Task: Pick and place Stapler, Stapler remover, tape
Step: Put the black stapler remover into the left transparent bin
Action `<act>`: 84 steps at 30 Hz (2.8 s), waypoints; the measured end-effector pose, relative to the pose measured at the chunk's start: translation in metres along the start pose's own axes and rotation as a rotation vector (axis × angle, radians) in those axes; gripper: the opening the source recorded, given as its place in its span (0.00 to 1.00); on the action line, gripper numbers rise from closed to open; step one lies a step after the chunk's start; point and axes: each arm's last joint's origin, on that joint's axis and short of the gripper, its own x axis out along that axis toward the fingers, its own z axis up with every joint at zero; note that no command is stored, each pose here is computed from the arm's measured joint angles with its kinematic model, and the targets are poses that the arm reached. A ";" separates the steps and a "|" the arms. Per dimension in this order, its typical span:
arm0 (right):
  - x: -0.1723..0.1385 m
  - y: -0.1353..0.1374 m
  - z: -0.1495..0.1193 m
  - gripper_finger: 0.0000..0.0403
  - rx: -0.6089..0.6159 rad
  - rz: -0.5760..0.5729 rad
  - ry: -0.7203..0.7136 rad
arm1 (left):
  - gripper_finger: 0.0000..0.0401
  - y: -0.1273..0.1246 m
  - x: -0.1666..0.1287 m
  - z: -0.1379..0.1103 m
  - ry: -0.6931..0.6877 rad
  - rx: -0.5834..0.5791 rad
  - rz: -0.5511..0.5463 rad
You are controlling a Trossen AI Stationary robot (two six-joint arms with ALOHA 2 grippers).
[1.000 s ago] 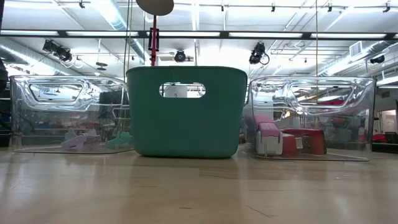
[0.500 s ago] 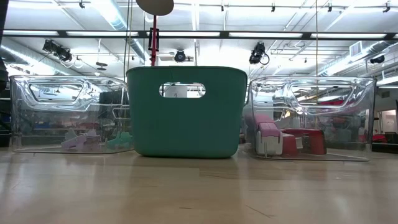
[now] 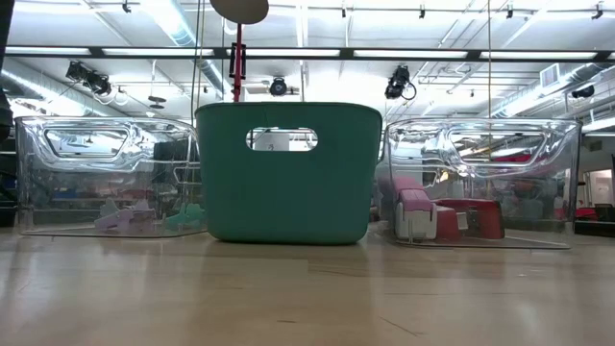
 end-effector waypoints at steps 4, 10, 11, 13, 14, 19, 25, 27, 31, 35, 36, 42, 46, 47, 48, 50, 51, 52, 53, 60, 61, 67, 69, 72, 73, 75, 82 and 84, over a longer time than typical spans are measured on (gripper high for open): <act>0.000 0.000 -0.001 0.00 0.026 0.000 0.011 | 0.46 0.000 0.000 0.000 0.002 0.000 -0.003; 0.000 0.001 -0.002 0.00 0.052 0.034 0.015 | 0.42 -0.001 0.000 0.000 0.002 0.000 -0.005; 0.000 0.001 -0.002 0.00 0.052 0.034 0.015 | 0.41 -0.001 0.000 0.000 0.003 0.000 -0.005; 0.000 0.001 -0.002 0.00 0.052 0.034 0.017 | 0.40 -0.001 0.000 0.000 0.002 0.000 -0.005; 0.000 0.001 -0.002 0.00 0.052 0.034 0.018 | 0.39 -0.001 0.000 0.000 0.003 0.000 -0.005; 0.000 0.001 -0.002 0.00 0.052 0.034 0.022 | 0.35 -0.001 0.000 0.000 0.002 0.000 -0.005; 0.000 0.001 -0.003 0.00 0.051 0.034 0.025 | 0.29 -0.001 0.000 -0.001 0.008 -0.001 -0.006; 0.000 0.001 -0.003 0.00 0.051 0.034 0.025 | 0.26 -0.001 0.000 -0.001 0.014 -0.001 -0.008; 0.000 0.001 -0.003 0.00 0.048 0.034 0.026 | 0.22 -0.001 0.000 -0.002 0.022 -0.001 -0.008; 0.000 0.001 -0.003 0.00 0.046 0.034 0.031 | 0.18 -0.001 0.000 -0.002 0.024 -0.001 -0.009; 0.000 0.001 -0.003 0.00 0.046 0.034 0.031 | 0.16 -0.001 0.000 -0.002 0.024 -0.001 -0.009; 0.000 0.001 -0.003 0.00 0.046 0.034 0.032 | 0.09 -0.001 0.000 -0.002 0.025 0.000 -0.010; 0.000 0.001 -0.004 0.00 0.047 0.034 0.035 | 0.03 -0.001 -0.001 -0.003 0.036 0.001 -0.012; 0.000 0.001 -0.004 0.00 0.047 0.034 0.036 | 0.02 -0.001 -0.001 -0.004 0.040 0.002 -0.012; 0.000 0.001 -0.004 0.00 0.047 0.034 0.036 | 0.02 -0.001 -0.001 -0.004 0.042 0.001 -0.012; 0.000 0.001 -0.004 0.01 0.046 0.034 0.038 | 0.01 -0.001 -0.001 -0.004 0.046 0.001 -0.013; 0.000 0.001 -0.004 0.01 0.046 0.033 0.039 | 0.01 -0.001 -0.001 -0.004 0.046 0.001 -0.013; 0.000 0.001 -0.004 0.02 0.046 0.032 0.039 | 0.02 -0.001 -0.001 -0.004 0.046 0.001 -0.014; 0.000 0.001 -0.004 0.02 0.045 0.032 0.039 | 0.02 -0.001 -0.001 -0.004 0.046 0.001 -0.014; 0.000 0.001 -0.004 0.05 0.043 0.034 0.038 | 0.01 -0.001 -0.001 -0.004 0.049 -0.001 -0.014; 0.000 0.001 -0.004 0.05 0.044 0.034 0.037 | 0.01 -0.001 -0.001 -0.005 0.053 -0.001 -0.014; 0.000 0.002 -0.001 0.13 0.073 0.055 0.012 | 0.01 -0.002 -0.002 -0.006 0.071 -0.001 -0.015; -0.001 0.002 0.001 0.19 0.085 0.059 0.002 | 0.00 -0.001 -0.002 -0.007 0.083 -0.001 -0.016; -0.003 0.001 0.005 0.27 0.091 0.058 -0.017 | 0.00 -0.001 -0.007 -0.009 0.126 -0.003 -0.020; -0.004 0.001 0.006 0.29 0.093 0.058 -0.020 | 0.00 -0.001 -0.008 -0.009 0.130 -0.004 -0.021; -0.006 0.000 0.008 0.34 0.081 0.067 -0.025 | 0.00 -0.002 -0.015 -0.009 0.161 -0.007 -0.034; -0.010 -0.001 0.006 0.38 0.010 0.091 0.045 | 0.00 -0.004 -0.043 -0.008 0.260 -0.021 -0.093; -0.013 -0.002 0.003 0.36 -0.008 0.090 0.094 | 0.00 -0.004 -0.054 -0.007 0.295 -0.031 -0.096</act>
